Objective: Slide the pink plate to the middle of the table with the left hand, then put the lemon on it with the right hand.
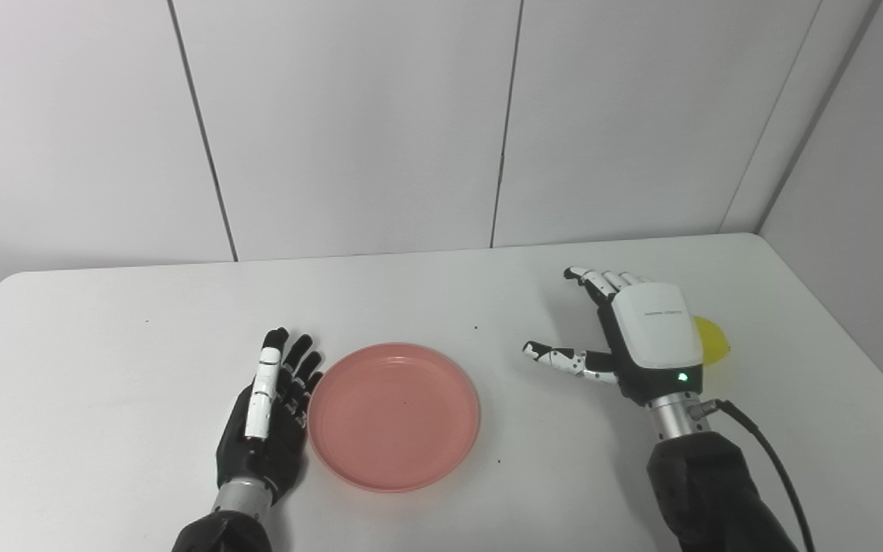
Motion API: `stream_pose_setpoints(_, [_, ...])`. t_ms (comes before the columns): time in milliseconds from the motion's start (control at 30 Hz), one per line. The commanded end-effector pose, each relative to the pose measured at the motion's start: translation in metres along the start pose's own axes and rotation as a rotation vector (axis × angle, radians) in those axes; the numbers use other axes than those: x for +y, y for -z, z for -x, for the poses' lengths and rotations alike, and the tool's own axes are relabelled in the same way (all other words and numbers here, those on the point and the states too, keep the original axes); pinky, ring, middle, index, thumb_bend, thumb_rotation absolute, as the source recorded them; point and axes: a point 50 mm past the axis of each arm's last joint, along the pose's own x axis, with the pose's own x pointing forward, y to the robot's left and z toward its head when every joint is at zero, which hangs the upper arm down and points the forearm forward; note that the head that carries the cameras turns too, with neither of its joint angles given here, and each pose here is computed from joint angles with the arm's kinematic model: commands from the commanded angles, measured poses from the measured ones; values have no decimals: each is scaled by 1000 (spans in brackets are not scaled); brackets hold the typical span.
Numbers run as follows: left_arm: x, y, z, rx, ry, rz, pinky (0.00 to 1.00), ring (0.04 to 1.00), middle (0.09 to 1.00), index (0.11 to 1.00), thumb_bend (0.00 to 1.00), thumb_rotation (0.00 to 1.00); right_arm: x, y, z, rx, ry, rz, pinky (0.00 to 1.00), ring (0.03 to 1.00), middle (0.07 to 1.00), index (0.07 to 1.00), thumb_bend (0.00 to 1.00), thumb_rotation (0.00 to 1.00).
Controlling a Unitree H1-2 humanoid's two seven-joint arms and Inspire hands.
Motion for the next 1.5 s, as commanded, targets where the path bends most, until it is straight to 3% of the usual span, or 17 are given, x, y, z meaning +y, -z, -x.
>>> stream_pose_setpoints(0, [13,12,2,85,-42,-2,1000,975,967,1000,598,677,-16,1,-20,-3,95,27,631,667,700,721,810,984])
stream_pose_setpoints(700, [22,12,3,102,-57,27,1000,989,971,1000,563,639,-23,30,-37,51,179,75,642,666,700,717,792,1000])
stream_pose_setpoints(1100, [20,12,4,102,-55,35,1000,984,964,1000,554,630,-38,43,-42,81,185,145,665,662,699,718,808,1000])
stream_pose_setpoints(1467, [19,13,5,104,-45,43,1000,979,963,1000,555,633,-43,75,-34,138,142,200,669,663,695,709,810,1000])
